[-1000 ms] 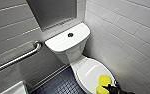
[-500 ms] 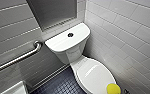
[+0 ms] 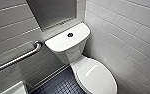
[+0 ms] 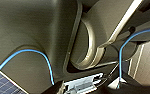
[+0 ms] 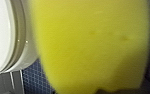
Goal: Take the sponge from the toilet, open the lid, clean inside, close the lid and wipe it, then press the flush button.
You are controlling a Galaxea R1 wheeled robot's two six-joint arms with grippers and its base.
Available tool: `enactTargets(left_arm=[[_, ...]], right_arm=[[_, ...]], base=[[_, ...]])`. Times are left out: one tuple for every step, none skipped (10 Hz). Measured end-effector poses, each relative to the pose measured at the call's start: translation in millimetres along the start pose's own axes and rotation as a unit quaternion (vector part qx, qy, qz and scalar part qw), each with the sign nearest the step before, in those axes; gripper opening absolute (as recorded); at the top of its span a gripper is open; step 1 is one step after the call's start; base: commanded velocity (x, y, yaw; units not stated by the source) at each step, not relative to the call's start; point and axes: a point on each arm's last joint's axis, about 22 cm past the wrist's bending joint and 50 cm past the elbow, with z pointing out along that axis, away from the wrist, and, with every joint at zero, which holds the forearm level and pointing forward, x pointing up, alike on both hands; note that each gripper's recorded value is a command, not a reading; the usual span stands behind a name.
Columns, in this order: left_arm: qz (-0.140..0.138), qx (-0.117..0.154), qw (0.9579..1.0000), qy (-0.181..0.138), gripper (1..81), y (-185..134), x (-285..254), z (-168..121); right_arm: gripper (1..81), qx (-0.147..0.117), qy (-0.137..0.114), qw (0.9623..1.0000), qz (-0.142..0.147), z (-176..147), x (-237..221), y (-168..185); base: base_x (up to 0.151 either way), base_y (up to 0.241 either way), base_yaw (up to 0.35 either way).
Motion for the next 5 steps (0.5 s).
enactTargets(left_arm=[[0.0,0.0,1.0,0.0,81.1,0,0,0],[0.001,0.0,1.0,0.0,81.1,1,0,0],[0.001,-0.002,1.0,0.0,81.1,2,0,1],[0.001,-0.004,1.0,0.0,81.1,5,0,2],[0.004,-0.006,1.0,0.0,81.1,7,0,2]], right_arm=[[1.0,-0.007,-0.002,0.9999,0.007,-14,-9,15],[1.0,0.002,0.0,0.9999,0.012,-25,-14,13],[1.0,0.014,-0.002,0.9997,0.018,-34,-21,6],[1.0,0.021,-0.012,0.9995,0.022,-41,-32,-1],[1.0,0.033,-0.021,0.999,0.021,-49,-39,-14]], base=[[0.0,0.0,0.0],[0.0,0.0,0.0],[0.0,0.0,0.0],[0.0,0.0,0.0],[0.0,0.0,0.0]])
